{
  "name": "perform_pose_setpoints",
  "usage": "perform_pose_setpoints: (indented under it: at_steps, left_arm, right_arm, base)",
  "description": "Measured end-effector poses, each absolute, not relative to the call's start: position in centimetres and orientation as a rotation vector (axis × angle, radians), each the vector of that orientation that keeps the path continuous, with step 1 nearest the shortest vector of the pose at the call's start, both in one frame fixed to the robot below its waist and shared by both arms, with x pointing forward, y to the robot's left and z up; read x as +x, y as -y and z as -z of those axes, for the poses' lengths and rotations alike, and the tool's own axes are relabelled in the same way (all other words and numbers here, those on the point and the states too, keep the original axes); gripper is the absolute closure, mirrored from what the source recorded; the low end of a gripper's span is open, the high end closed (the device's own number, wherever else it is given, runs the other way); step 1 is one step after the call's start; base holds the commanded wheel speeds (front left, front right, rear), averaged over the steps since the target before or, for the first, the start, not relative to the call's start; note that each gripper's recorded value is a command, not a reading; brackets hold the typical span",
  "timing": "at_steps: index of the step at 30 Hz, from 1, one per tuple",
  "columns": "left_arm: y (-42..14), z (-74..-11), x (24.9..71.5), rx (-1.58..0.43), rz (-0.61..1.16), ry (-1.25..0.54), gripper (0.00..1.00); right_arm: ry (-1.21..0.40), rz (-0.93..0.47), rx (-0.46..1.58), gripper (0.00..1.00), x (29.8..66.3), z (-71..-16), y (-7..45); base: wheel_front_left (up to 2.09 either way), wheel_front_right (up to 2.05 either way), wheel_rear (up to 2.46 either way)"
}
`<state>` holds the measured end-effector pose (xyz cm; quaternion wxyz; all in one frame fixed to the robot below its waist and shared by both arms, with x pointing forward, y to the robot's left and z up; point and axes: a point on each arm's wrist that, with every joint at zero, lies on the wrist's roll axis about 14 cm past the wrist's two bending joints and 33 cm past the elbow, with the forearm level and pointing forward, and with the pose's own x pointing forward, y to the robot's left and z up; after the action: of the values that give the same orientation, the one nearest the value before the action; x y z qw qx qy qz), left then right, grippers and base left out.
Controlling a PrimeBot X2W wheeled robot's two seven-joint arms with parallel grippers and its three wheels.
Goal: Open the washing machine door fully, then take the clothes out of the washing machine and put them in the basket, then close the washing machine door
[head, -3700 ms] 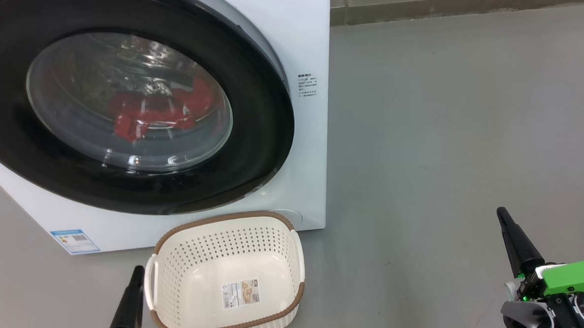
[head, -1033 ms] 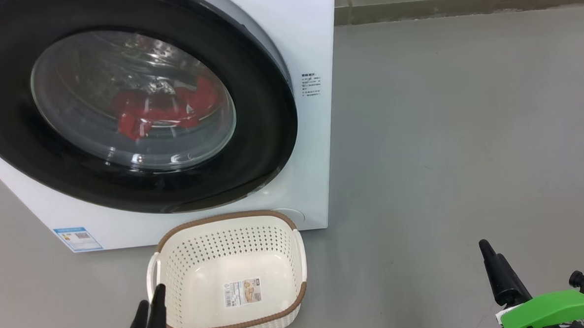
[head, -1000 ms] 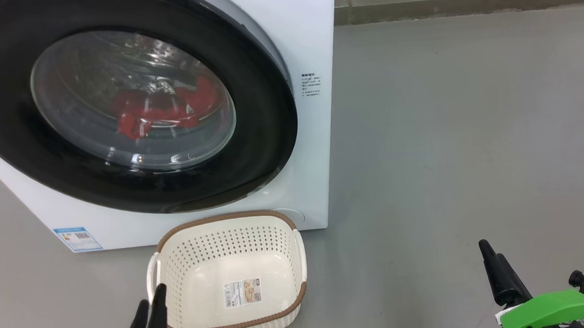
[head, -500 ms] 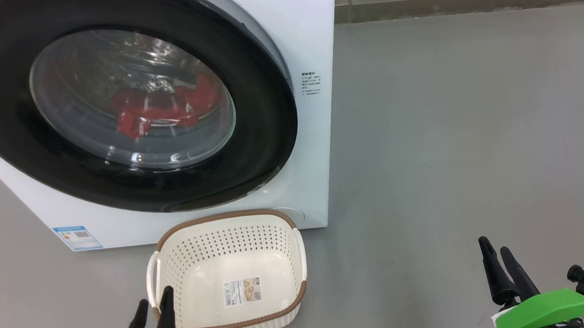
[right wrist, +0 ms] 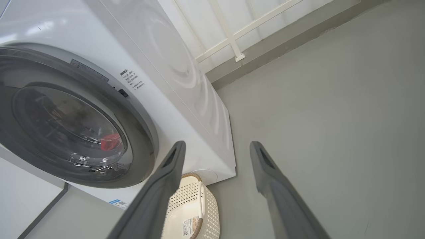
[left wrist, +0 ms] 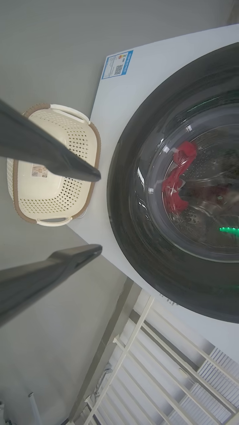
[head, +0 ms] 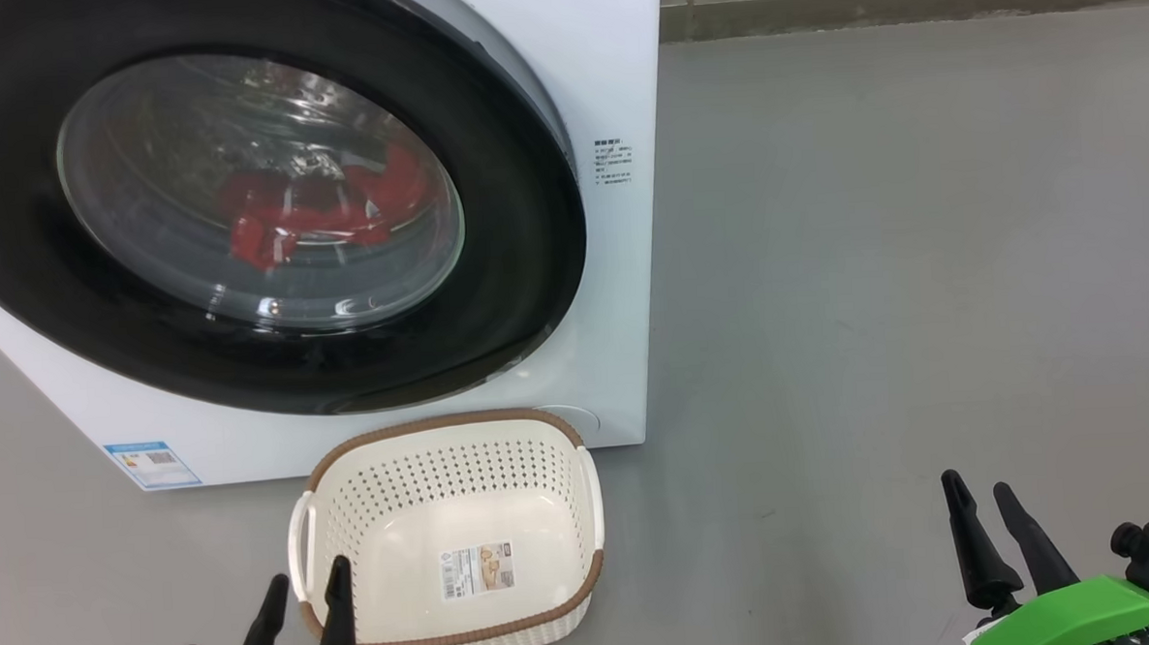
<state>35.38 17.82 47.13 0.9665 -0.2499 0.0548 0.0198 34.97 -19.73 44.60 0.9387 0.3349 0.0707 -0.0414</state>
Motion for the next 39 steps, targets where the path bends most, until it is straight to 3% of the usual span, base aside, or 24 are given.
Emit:
perform_pose_setpoints:
  at_steps: [39]
  left_arm:
    - [-17.4, -48.7, 34.3, -0.091, 0.024, 0.003, 0.0]
  right_arm:
    - [-0.076, 0.031, 0.278, 0.0, 34.1, -45.7, 20.2]
  base:
    - [0.0, 0.0, 0.0]
